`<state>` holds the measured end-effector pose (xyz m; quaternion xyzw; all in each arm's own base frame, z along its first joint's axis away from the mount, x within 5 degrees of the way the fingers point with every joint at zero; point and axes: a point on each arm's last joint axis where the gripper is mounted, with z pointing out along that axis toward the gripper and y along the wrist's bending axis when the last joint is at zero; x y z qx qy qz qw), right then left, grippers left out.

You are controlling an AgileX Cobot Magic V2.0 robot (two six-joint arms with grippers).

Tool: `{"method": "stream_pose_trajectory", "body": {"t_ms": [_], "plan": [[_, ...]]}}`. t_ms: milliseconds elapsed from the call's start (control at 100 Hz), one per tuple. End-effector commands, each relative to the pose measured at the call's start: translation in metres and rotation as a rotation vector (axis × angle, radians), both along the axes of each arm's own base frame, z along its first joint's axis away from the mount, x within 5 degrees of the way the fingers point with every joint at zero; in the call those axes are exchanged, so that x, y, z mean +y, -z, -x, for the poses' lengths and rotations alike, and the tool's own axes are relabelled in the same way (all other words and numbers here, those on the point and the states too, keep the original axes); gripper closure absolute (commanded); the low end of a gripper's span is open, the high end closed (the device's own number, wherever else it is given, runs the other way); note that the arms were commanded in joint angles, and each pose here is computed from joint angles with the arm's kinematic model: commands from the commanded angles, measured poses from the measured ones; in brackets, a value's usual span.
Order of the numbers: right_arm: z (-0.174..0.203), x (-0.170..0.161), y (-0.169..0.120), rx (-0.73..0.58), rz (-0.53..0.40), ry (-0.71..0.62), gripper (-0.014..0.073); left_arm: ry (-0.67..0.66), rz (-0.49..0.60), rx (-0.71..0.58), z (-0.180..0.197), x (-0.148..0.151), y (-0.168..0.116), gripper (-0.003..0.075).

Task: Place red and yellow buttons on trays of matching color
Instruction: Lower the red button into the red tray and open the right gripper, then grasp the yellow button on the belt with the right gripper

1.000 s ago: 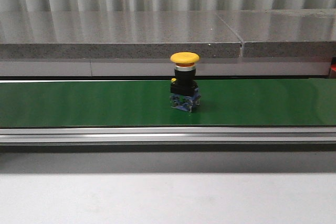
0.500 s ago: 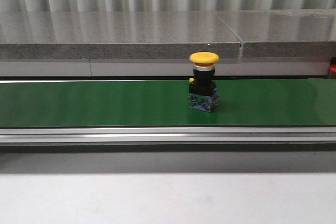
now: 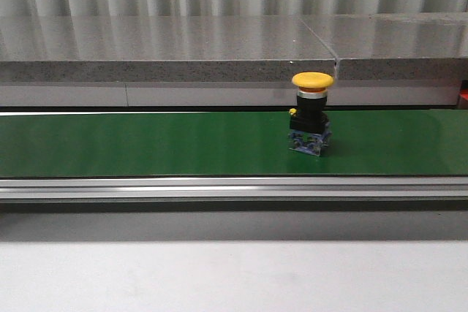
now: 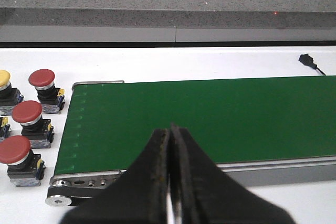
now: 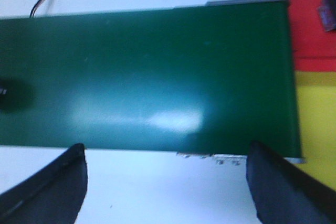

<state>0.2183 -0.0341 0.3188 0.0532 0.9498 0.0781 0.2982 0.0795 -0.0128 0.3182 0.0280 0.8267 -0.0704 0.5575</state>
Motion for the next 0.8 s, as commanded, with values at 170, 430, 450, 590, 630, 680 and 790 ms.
{"method": "stream_pose_trajectory", "body": {"t_ms": [170, 430, 450, 590, 630, 680, 790], "plan": [[0.007, 0.038, 0.012, 0.004, 0.033, -0.242, -0.0021, 0.01, 0.021, -0.098, -0.002, -0.001, -0.015, 0.074], [-0.007, 0.069, 0.026, 0.024, 0.045, -0.391, -0.0021, 0.01, 0.021, -0.098, -0.002, -0.001, -0.015, 0.074], [-0.01, 0.071, 0.027, 0.023, 0.046, -0.397, -0.0021, 0.01, 0.021, -0.098, -0.002, -0.001, -0.015, 0.074], [-0.026, 0.084, 0.035, -0.004, 0.043, -0.42, -0.0021, 0.01, 0.021, -0.098, -0.002, -0.001, -0.015, 0.074], [-0.031, 0.089, 0.036, -0.005, 0.039, -0.431, -0.0021, 0.01, 0.021, -0.098, -0.002, -0.001, -0.015, 0.074], [-0.037, 0.095, 0.036, -0.007, 0.036, -0.447, -0.0021, 0.01, 0.021, -0.098, -0.002, -0.001, -0.015, 0.074], [-0.052, 0.107, 0.033, -0.02, 0.034, -0.478, -0.0021, 0.01, 0.021, -0.098, -0.002, -0.001, -0.015, 0.074]]}}
